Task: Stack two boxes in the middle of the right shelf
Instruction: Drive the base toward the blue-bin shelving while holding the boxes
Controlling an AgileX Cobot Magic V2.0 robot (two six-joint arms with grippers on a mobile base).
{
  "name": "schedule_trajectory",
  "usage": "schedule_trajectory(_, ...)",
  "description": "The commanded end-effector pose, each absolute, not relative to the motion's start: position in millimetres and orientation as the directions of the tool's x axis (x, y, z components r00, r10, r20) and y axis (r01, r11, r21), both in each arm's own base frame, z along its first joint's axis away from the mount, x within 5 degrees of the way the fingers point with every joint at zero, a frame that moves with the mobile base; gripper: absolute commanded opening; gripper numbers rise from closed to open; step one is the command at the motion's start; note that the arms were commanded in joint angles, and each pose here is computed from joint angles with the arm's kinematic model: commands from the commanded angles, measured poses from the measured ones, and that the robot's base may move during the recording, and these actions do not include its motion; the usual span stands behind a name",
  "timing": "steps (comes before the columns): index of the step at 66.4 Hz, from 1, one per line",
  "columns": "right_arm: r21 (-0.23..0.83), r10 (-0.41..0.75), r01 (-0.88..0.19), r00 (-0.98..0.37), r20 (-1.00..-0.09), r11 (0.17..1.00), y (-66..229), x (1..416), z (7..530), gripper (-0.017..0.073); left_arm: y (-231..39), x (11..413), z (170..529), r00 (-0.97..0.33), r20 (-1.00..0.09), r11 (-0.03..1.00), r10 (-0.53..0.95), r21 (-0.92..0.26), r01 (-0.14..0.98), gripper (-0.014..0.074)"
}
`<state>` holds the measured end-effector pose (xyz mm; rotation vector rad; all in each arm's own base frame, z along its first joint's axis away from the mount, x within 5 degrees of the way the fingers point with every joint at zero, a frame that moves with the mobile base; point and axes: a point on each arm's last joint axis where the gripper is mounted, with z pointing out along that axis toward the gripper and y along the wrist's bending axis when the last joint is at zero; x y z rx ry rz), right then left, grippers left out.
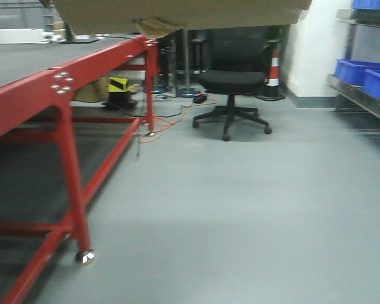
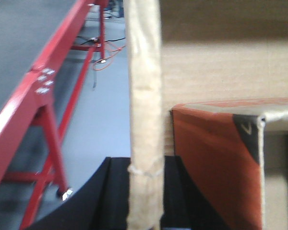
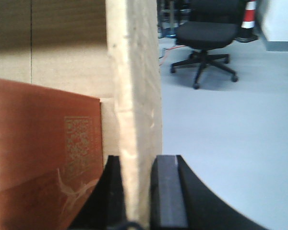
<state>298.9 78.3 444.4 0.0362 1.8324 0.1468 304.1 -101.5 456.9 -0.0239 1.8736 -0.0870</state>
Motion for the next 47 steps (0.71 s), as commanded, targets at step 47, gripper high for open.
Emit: schedule_trajectory(47,0.127,0.11,-0.101,-0.159,-0.981,0.987,78.5,294.3,461.8,-0.0144,-99.7,301.3,466.7,-0.25,-0.966,0.997,-0.059,-0.072,0.041,-0.0111)
